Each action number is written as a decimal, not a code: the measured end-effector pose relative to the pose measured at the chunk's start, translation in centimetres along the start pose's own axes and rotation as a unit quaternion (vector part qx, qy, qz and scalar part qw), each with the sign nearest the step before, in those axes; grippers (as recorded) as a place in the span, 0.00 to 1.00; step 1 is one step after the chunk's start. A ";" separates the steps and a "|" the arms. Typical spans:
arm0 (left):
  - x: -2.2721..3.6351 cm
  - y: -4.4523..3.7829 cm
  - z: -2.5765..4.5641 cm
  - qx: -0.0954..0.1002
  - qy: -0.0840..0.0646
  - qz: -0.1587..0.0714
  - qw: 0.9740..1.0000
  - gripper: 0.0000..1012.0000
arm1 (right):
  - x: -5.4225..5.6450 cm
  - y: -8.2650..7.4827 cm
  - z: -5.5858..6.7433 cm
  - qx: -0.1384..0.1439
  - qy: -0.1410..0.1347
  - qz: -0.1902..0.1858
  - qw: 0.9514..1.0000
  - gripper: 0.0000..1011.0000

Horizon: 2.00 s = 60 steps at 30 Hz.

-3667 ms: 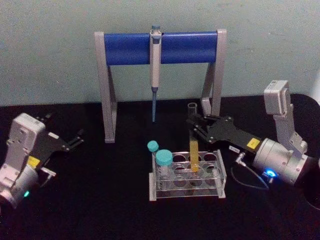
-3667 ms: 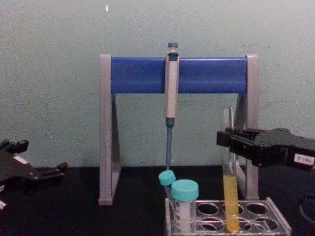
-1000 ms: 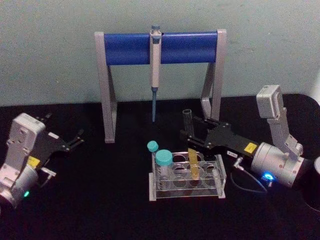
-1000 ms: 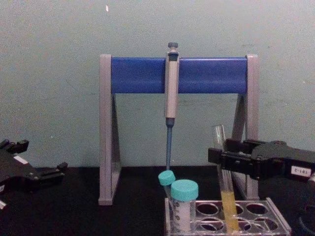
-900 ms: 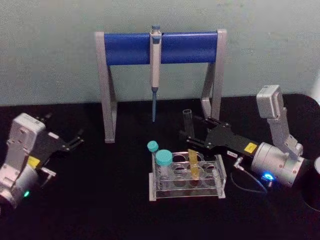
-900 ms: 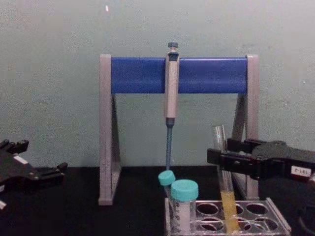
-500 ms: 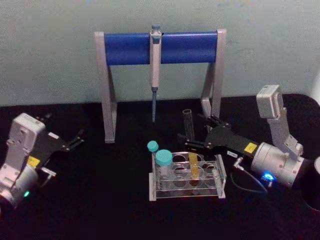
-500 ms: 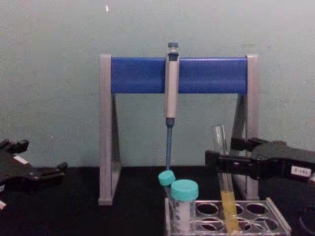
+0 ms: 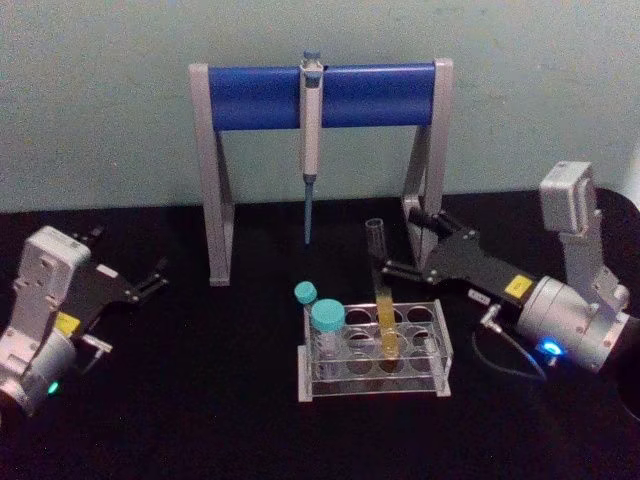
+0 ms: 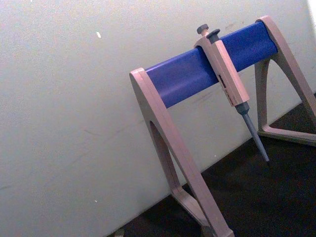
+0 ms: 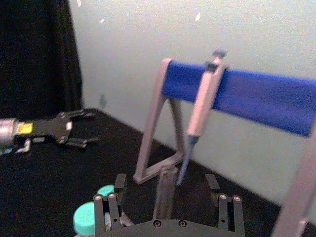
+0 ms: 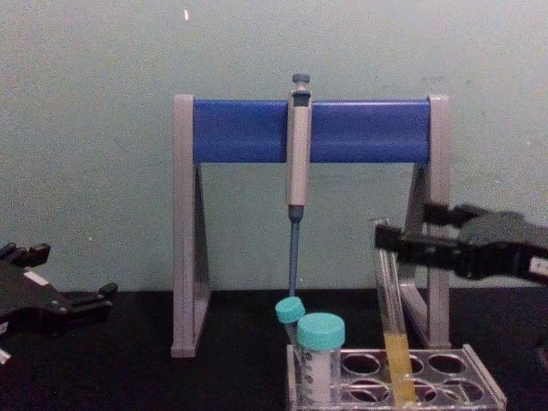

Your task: Pick up the test tube from the test tube rack, shake it, then place it back into the test tube rack.

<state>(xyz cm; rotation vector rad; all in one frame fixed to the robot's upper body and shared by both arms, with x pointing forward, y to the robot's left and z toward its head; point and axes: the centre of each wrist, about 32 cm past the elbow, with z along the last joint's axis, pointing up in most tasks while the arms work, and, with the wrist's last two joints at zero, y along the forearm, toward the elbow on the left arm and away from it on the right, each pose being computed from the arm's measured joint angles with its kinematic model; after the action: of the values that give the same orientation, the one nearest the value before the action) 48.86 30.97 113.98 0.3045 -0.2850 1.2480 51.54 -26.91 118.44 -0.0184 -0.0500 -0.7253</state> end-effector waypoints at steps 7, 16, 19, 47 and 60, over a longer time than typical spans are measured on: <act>0.00 0.00 0.00 0.000 0.000 0.000 1.000 0.99 | -0.6 -1.3 1.0 0.014 -0.013 -0.077 0.997 0.99; 0.00 0.00 0.00 0.000 0.000 0.000 1.000 0.99 | -1.0 -2.1 1.0 -0.050 0.000 -0.201 0.978 0.99; 0.00 0.00 0.00 0.000 0.000 0.000 1.000 0.99 | -1.0 -2.2 0.5 -0.078 0.014 -0.227 0.971 0.99; 0.00 0.00 0.00 0.000 0.000 0.000 1.000 0.99 | -0.7 -2.7 -0.6 -0.104 0.034 -0.245 0.963 0.99; 0.00 0.00 0.00 0.000 0.000 0.000 1.000 0.99 | -0.7 -2.6 -0.5 -0.103 0.034 -0.244 0.964 0.99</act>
<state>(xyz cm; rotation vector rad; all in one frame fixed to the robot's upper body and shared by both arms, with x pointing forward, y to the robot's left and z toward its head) 48.86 30.97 113.98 0.3044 -0.2851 1.2479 49.29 -28.45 117.90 -0.1857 0.0897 -1.2222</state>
